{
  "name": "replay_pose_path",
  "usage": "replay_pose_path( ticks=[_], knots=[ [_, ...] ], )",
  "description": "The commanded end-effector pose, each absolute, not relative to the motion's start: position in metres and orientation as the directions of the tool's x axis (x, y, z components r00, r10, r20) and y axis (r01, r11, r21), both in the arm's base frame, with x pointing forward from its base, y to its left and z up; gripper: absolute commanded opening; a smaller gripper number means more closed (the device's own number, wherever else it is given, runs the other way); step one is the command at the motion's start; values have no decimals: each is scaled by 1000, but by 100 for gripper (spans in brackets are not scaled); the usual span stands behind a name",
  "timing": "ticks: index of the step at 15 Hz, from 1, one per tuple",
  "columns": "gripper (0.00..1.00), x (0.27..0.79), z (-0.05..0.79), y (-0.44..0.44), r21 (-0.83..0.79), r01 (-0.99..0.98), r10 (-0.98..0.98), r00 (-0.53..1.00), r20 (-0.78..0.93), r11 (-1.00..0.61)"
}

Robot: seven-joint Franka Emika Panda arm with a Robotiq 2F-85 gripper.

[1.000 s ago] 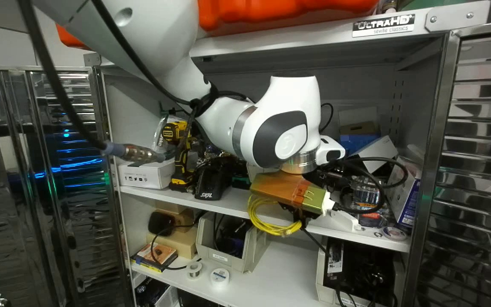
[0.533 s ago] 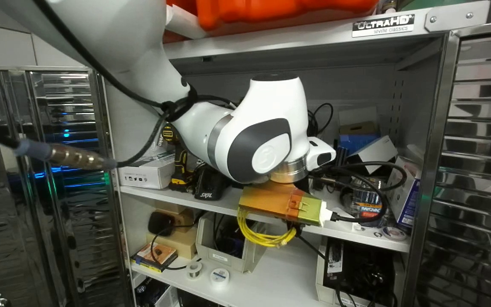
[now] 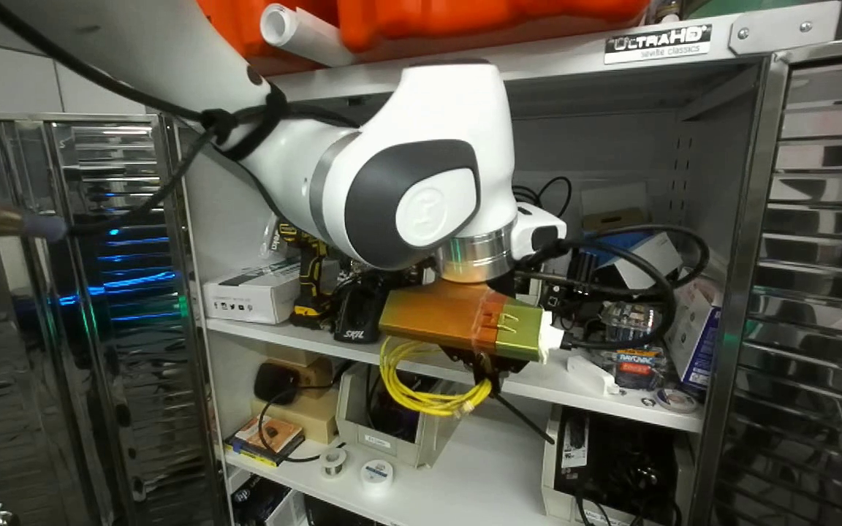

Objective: Pick up the yellow cable and put it in the storage object

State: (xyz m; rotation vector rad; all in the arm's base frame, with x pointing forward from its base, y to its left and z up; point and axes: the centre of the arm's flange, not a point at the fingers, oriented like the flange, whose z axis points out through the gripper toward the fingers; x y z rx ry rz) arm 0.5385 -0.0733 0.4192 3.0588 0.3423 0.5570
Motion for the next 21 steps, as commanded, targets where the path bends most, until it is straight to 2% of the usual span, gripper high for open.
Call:
replay_pose_path(
  ticks=[1,7,16,21],
  knots=[
    [14,523,443,-79,108,216,241,879,410,-970],
    [14,557,457,-72,188,229,296,747,595,-955],
    [14,630,509,-31,100,159,175,580,796,-982],
    [13,666,500,-21,91,145,154,522,839,-985]
  ],
)
